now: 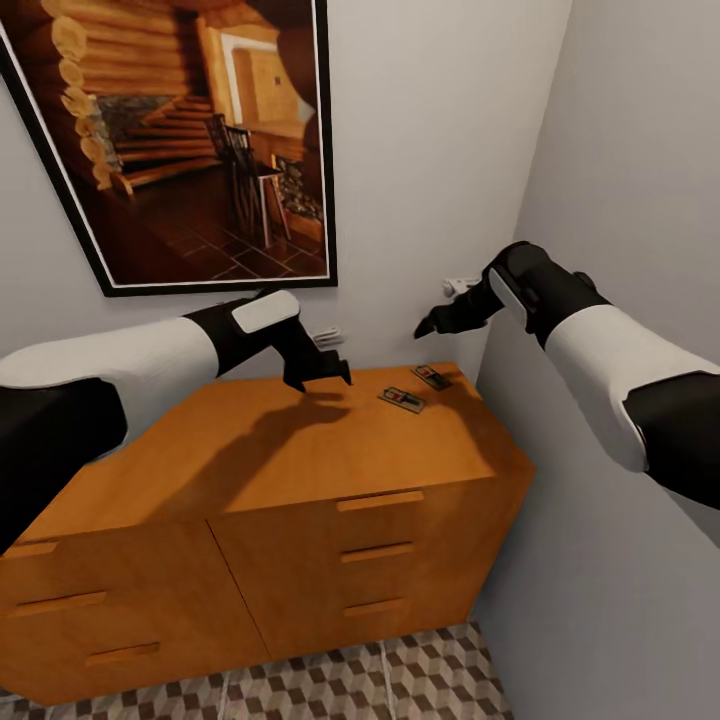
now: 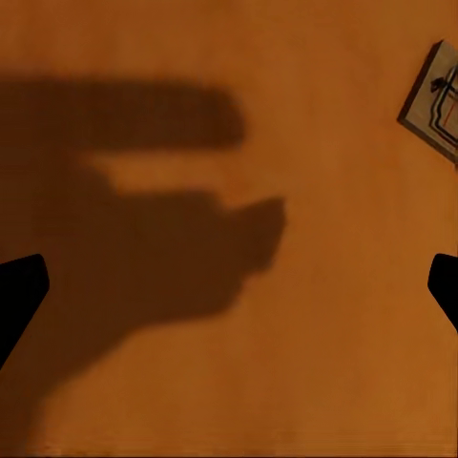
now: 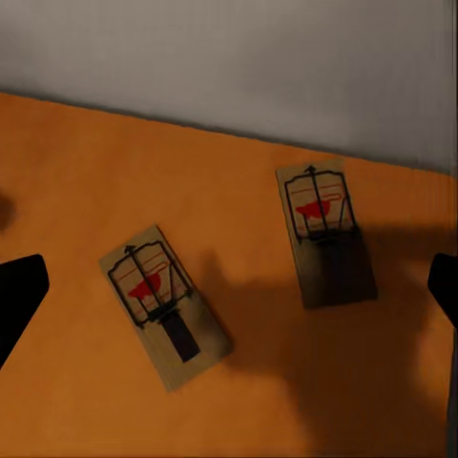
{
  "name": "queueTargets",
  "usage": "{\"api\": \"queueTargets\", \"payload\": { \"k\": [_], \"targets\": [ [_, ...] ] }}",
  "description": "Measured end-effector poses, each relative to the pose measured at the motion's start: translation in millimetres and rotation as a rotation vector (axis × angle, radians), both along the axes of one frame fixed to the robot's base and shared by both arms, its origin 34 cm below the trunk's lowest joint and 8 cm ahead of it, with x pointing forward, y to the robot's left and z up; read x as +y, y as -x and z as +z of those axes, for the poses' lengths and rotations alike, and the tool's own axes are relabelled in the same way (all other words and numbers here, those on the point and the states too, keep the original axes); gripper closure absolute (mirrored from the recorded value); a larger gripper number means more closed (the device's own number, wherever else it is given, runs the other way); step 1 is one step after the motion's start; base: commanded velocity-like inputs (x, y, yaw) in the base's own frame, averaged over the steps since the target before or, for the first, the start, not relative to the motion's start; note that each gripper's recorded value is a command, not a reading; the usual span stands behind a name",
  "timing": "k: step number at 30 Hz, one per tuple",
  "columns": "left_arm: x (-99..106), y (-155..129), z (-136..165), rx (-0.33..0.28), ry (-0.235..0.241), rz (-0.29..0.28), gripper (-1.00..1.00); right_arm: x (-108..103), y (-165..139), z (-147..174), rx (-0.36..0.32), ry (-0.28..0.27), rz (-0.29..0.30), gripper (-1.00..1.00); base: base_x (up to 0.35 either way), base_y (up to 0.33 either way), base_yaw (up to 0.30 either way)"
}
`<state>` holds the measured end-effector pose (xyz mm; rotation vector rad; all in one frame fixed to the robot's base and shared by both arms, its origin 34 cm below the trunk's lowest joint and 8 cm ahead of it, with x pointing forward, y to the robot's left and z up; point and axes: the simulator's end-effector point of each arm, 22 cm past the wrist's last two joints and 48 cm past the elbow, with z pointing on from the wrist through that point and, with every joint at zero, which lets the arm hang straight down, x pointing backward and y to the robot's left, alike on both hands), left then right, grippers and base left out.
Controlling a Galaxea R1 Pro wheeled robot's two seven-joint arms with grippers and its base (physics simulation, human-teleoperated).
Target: Take the four mousetraps from the cabinet in the bathroom and place them on the bathroom floor. Make sure all four end up on the same floor surface, and ensure that at least two of them are either under or directly next to the same bathroom sink.
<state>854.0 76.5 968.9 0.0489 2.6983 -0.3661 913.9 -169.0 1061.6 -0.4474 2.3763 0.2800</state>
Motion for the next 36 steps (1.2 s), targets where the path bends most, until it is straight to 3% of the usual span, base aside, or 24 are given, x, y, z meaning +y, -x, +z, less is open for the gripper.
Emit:
{"api": "queueTargets", "payload": {
  "k": [6, 12, 15, 16, 19, 23, 27, 32, 36],
  "targets": [
    [4.5, 6.3, 16.8, 0.03, 0.017, -0.038, -1.0, -5.8, -1.3, -0.8, -0.001, 0.005, -0.014, -1.0, 0.0, 0.0, 0.0],
    [-4.7, 11.4, 53.8, 0.018, 0.113, -0.089, -1.0, -9.3, -0.9, -5.0, 0.009, 0.008, -0.023, -1.0, 0.0, 0.0, 0.0],
    [-11.7, 17.0, 82.1, -0.004, 0.197, -0.128, -1.0, -10.5, -0.5, -7.1, 0.014, 0.009, -0.026, -1.0, 0.0, 0.0, 0.0],
    [-15.4, 22.0, 107.7, -0.03, 0.266, -0.159, -1.0, -11.2, -0.1, -9.0, 0.019, 0.011, -0.028, -1.0, 0.0, 0.0, 0.0],
    [-18.4, 32.6, 162.5, -0.099, 0.395, -0.213, -1.0, -12.0, 0.5, -12.7, 0.027, 0.013, -0.032, -1.0, 0.0, 0.0, 0.0],
    [-16.2, 57.3, 257.9, -0.246, 0.57, -0.303, -1.0, -11.5, 1.2, -15.7, 0.034, 0.016, -0.034, -1.0, 0.0, 0.0, 0.0],
    [-9.5, 91.7, 346.8, -0.404, 0.713, -0.393, -1.0, -10.5, 1.7, -17.6, 0.038, 0.017, -0.033, -1.0, 0.0, 0.0, 0.0],
    [-1.0, 124.2, 411.6, -0.528, 0.823, -0.46, -1.0, -9.8, 3.0, -22.9, 0.049, 0.016, -0.033, -1.0, 0.0, 0.0, 0.0],
    [-12.1, 136.8, 426.7, -0.547, 0.861, -0.498, -1.0, -9.5, 4.4, -29.1, 0.059, 0.016, -0.033, -1.0, 0.0, 0.0, 0.0]
  ]
}}
